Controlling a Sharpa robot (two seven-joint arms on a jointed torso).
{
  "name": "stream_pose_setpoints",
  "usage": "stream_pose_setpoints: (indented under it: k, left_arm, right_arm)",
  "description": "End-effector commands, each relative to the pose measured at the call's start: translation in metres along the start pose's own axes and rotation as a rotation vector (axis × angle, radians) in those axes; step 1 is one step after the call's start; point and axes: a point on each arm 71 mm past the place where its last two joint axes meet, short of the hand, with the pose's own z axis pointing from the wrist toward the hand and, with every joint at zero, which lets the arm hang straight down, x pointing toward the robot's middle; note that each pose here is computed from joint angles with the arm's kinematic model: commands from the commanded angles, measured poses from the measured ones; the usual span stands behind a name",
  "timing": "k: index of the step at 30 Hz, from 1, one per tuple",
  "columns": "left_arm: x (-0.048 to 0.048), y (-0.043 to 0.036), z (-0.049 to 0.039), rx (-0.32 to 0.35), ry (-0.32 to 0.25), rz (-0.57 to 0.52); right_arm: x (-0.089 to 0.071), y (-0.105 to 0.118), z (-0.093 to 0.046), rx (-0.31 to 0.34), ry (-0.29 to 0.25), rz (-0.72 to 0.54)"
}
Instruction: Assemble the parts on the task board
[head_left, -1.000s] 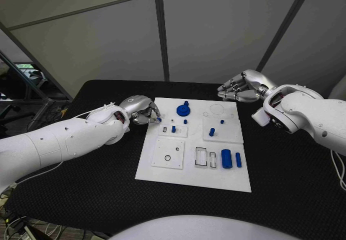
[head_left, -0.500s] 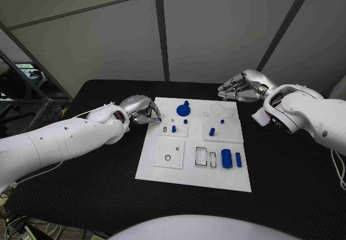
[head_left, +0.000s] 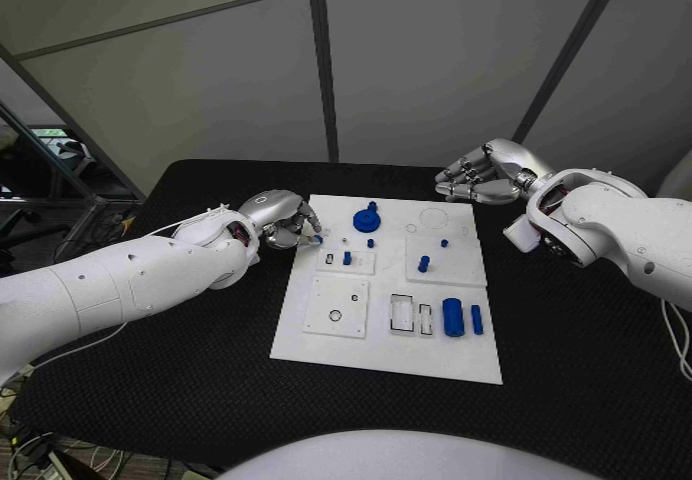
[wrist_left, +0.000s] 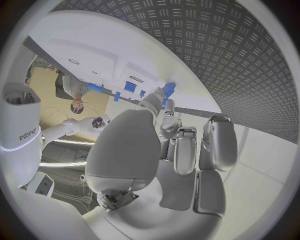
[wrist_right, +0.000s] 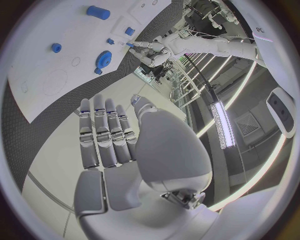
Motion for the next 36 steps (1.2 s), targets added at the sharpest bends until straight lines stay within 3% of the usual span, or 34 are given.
stream_pose_setpoints:
  k: [1, 19, 36]
  left_arm:
    - [-0.0007, -0.0012, 0.0004, 0.009, 0.006, -0.011]
    - [0.0002, 0.0000, -0.0006, 0.007, 0.027, -0.016]
    - [-0.0014, -0.0011, 0.0004, 0.006, 0.005, -0.017]
  right_arm:
    - [-0.0006, 0.0016, 0.0004, -0.010, -0.002, -0.001]
    - [-0.0005, 0.0016, 0.0005, -0.010, -0.001, -0.001]
    - [-0.0003, 0.0017, 0.0009, -0.010, -0.002, -0.001]
